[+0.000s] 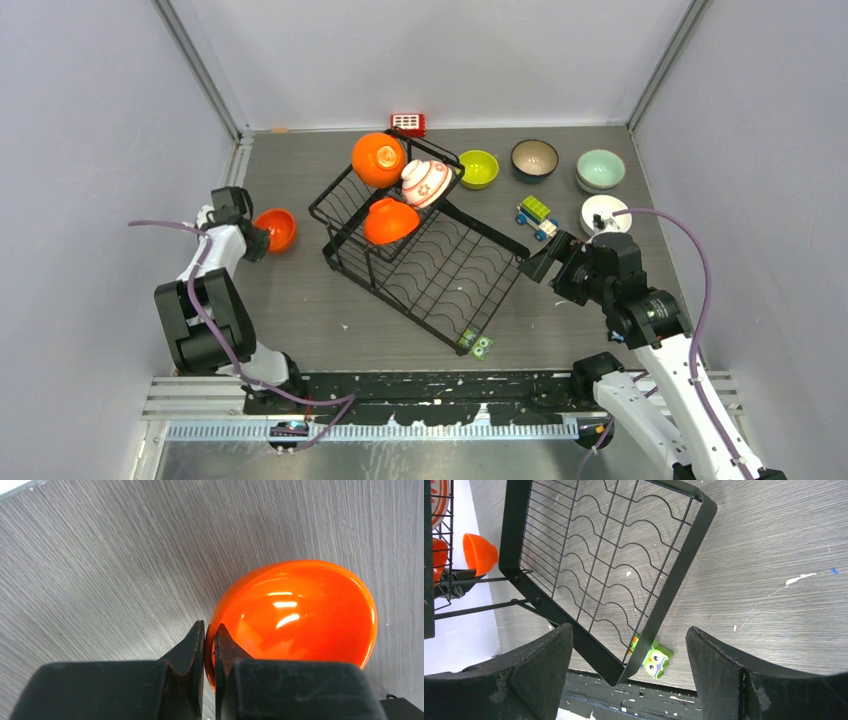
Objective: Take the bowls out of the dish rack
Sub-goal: Adjust the dish rack at the center of the board.
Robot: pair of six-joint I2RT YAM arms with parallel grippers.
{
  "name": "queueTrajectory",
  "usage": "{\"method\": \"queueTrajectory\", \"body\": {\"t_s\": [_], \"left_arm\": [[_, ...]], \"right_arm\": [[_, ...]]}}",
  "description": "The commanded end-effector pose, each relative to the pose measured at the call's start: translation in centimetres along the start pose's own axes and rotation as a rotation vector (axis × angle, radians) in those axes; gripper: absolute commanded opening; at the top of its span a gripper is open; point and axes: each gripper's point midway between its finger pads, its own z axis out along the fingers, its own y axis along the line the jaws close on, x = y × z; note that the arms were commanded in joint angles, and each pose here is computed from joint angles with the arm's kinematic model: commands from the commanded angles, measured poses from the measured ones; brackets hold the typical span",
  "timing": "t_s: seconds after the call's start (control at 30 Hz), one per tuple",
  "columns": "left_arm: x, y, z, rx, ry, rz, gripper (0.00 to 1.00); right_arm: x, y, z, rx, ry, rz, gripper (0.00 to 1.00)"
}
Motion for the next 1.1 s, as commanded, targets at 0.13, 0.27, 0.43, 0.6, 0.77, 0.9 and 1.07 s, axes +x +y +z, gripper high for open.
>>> {"method": "queueTrajectory", "body": {"t_s": [0.13,0.27,0.43,0.6,0.77,0.9,1.07], "left_arm": [[-2.1,0.4,1.0,-0.047,-0.078,0.076,0.00],[-1.4,0.5,1.7,-0.045,-0.054,0.086,0.00],[-1.4,0.6,1.8,-0.048,-0.053,0.101,0.03],[-1.1,0.7,1.9,-0.045,-0.043,0.115,0.20],[-0.9,0.8,1.5,-0.042,-0.035,0.115,0.40],[-1.3,0.5,0.0,-0.017,-0.049,0.100,0.63],[-3.0,-0.7,-4.4,0.048,-0.116,0.101,0.84]], "right_arm": [[-0.6,1.2,-0.4,-0.051,-0.026,0.013,0.87],[-0.7,1.3,-0.6,-0.052,-0.028,0.006,0.86],[-0.8,1.3,-0.9,-0.050,-0.030,0.000,0.86],[-0.7,1.3,-0.9,-0.053,-0.031,0.001,0.86],[-0.7,1.3,-1.0,-0.052,-0.033,-0.002,0.86],[-0.9,1.5,-1.3,-0.054,-0.035,-0.008,0.86],[-1.3,2.2,-1.6,-0.074,-0.033,-0.015,0.87]]}}
